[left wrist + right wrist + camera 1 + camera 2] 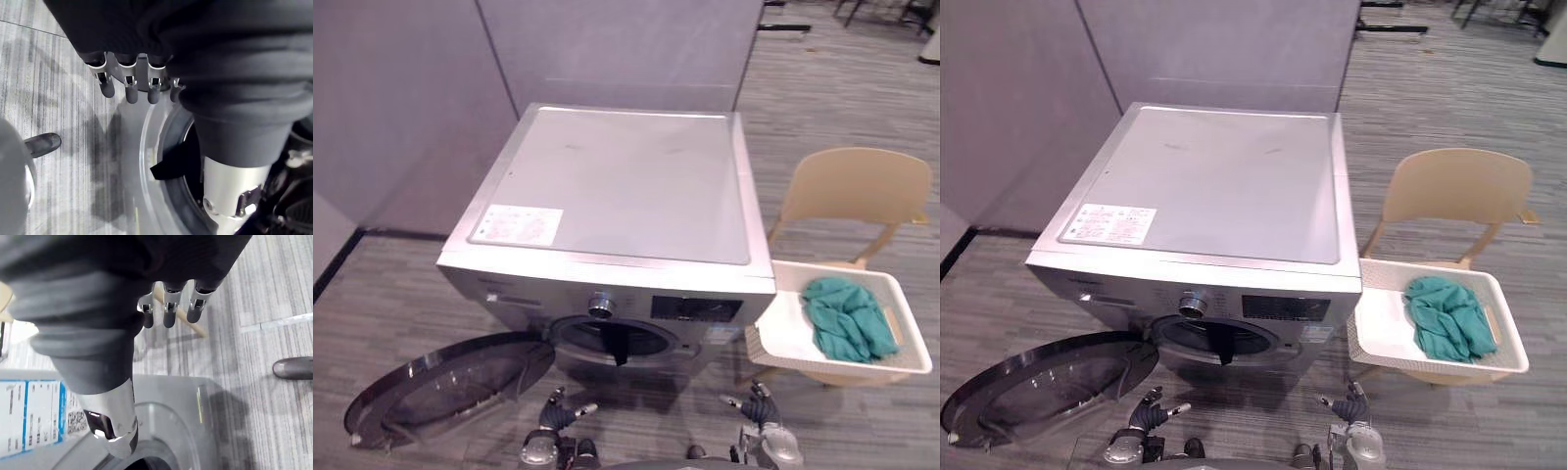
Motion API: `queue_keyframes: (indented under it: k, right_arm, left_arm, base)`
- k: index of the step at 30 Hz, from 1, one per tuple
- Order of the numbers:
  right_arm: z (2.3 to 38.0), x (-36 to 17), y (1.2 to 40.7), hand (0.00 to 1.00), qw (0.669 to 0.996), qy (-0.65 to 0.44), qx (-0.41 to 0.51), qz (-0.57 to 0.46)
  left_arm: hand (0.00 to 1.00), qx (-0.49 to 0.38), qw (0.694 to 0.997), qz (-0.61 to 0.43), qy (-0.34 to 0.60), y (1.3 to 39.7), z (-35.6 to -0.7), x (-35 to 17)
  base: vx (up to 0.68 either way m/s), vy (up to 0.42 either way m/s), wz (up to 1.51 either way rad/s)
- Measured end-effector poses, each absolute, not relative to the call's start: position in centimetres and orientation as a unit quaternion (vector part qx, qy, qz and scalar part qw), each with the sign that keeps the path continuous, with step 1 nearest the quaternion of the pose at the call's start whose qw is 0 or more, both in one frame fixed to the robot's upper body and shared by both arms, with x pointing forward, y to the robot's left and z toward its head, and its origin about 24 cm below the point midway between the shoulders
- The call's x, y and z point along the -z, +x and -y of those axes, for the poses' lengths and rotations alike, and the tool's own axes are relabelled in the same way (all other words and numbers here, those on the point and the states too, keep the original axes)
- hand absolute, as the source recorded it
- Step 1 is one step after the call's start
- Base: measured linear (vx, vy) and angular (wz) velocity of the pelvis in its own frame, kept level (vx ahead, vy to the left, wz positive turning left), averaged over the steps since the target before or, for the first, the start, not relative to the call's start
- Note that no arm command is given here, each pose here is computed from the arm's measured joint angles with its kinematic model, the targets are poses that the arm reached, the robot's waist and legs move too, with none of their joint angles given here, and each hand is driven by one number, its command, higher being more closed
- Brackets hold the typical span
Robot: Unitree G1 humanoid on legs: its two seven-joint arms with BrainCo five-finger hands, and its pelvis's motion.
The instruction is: Pick up the laundry basket with both hands and put the clothes into the washing machine.
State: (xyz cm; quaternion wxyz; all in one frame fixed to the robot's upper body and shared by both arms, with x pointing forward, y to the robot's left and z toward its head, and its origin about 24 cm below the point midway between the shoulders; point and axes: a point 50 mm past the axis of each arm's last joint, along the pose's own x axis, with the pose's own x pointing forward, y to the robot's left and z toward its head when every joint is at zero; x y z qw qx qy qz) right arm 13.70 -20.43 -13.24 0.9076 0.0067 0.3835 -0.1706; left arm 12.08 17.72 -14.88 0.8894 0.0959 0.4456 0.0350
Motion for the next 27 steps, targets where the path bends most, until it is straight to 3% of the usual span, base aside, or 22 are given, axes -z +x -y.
queue_keyframes:
  k: [6,15,17,23,27]
  right_arm:
    - [18.7,11.4,18.4,0.00,0.933,0.031,0.147,-0.328]
    - [19.5,11.6,18.1,0.00,0.930,-0.004,0.143,-0.340]
    - [20.6,12.1,16.7,0.00,0.921,-0.020,0.149,-0.360]
    - [19.2,12.8,17.0,0.00,0.916,-0.031,0.114,-0.384]
    - [19.3,12.8,16.6,0.00,0.915,-0.030,0.118,-0.384]
  left_arm:
    - [0.00,-0.023,0.886,-0.448,0.114,13.2,-17.8,14.8]
    - [0.00,-0.021,0.888,-0.446,0.107,13.7,-17.3,14.8]
    - [0.00,-0.014,0.891,-0.443,0.097,14.2,-16.4,14.7]
    - [0.00,-0.045,0.907,-0.413,0.067,14.9,-16.7,13.9]
    - [0.00,-0.043,0.913,-0.403,0.055,15.1,-16.0,13.7]
  base:
    - [-0.14,-0.005,-2.18]
    - [0.03,-0.152,-2.40]
    - [0.31,-0.117,-1.56]
    - [0.25,-0.054,-1.40]
    - [0.31,0.060,-0.20]
